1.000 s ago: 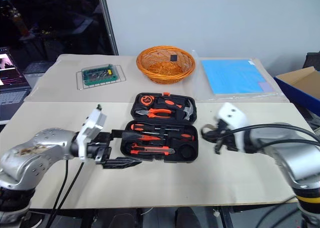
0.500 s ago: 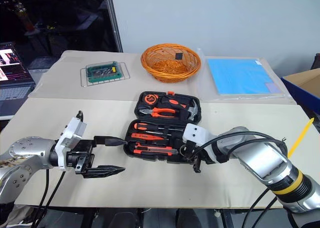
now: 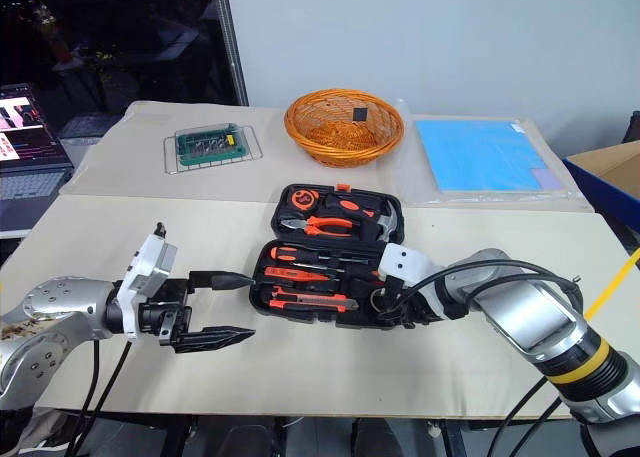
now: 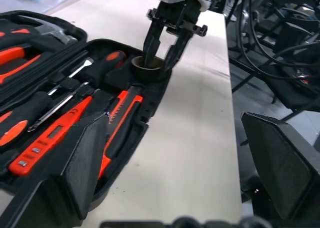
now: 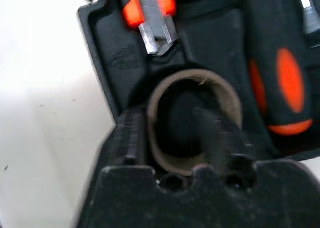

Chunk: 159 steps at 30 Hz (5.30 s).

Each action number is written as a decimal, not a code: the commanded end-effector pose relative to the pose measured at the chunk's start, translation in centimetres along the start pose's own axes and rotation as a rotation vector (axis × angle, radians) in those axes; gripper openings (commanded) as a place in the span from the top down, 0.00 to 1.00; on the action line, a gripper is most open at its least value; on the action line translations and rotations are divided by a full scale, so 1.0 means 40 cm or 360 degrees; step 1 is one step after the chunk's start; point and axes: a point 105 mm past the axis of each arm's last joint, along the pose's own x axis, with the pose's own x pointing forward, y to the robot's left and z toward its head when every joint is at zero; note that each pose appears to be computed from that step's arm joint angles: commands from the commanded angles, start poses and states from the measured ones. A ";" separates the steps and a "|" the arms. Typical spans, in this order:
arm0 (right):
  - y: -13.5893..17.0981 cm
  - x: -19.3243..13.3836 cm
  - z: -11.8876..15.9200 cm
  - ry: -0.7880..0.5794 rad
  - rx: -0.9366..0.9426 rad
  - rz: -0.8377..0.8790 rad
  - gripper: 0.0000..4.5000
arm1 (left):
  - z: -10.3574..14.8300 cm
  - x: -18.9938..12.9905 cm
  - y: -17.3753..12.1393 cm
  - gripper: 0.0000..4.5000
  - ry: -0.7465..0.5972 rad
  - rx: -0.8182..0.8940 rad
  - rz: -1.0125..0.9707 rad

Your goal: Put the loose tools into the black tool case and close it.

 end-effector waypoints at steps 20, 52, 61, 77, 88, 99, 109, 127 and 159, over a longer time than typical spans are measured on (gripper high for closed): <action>-0.327 -0.131 0.119 -0.0777 0.0798 -0.1199 0.01 | 0.059 0.125 0.398 0.00 -0.0007 -0.0633 0.1082; -0.386 0.000 0.064 -0.0456 0.1248 -0.0834 1.00 | 0.034 0.189 0.523 0.99 -0.0097 -0.0936 0.0976; -0.383 -0.063 0.200 -0.0852 0.0678 -0.0992 1.00 | 0.144 0.193 0.514 0.99 -0.0272 -0.0395 0.0832; -0.142 -0.109 0.115 -0.1148 -0.0227 -0.1280 1.00 | 0.019 0.120 0.352 0.99 -0.0065 0.1050 0.0768; -0.045 -0.162 0.002 -0.0868 -0.0487 -0.1277 0.84 | -0.039 -0.069 0.271 0.55 0.0055 0.0436 0.0515; 0.158 -0.187 -0.090 -0.0579 -0.0101 -0.0462 0.76 | 0.035 -0.187 0.069 0.32 0.0149 -0.0114 -0.0057; 0.198 -0.022 -0.097 -0.0372 -0.0114 -0.0140 0.98 | 0.039 -0.110 -0.019 0.32 0.0245 0.0108 -0.0261; -0.189 0.066 0.095 -0.0770 0.0448 -0.1101 0.98 | 0.041 -0.038 0.001 0.32 0.0201 0.0269 -0.0035; -0.040 0.152 0.195 -0.0792 0.0495 -0.0697 0.01 | -0.065 0.056 0.138 0.32 0.0325 0.0114 0.0334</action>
